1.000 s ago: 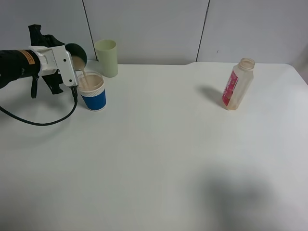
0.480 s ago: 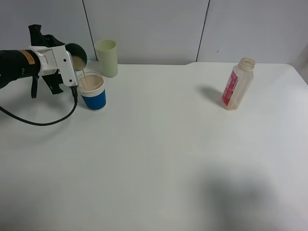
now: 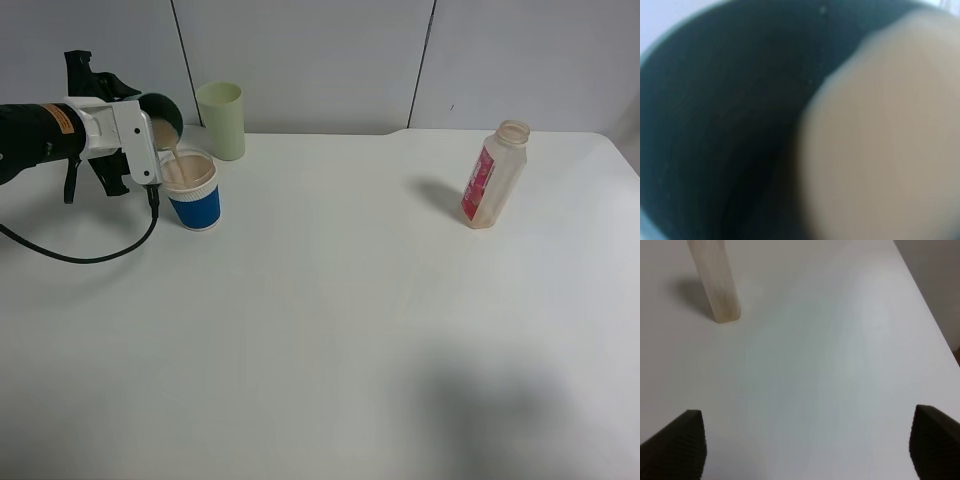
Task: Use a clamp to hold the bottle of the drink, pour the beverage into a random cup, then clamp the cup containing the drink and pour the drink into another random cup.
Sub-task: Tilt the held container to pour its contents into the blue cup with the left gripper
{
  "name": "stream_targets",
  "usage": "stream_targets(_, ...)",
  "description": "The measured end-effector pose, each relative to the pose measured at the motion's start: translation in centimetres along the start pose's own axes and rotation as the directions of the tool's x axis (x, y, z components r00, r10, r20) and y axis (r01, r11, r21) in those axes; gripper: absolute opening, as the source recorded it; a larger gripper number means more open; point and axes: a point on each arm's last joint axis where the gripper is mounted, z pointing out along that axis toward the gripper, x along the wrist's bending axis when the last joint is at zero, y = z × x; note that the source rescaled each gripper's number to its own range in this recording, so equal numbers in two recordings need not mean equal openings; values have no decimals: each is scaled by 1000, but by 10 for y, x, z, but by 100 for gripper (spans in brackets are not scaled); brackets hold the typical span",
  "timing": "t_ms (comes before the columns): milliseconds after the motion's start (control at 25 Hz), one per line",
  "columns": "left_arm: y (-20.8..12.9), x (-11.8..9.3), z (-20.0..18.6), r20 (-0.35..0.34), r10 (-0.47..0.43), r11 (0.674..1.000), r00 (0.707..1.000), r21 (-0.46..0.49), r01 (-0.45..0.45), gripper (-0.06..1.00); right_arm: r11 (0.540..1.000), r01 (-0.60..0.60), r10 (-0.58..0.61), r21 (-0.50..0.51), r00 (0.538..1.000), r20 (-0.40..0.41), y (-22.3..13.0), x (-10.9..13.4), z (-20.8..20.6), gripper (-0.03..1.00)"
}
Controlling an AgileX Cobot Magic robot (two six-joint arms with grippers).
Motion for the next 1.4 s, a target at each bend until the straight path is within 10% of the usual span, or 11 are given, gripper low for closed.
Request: stream_targets(1400,4,7,0,-83,211,976,974,-29,-214,0,1000,0,0,0,1000,0,0,0,0,67)
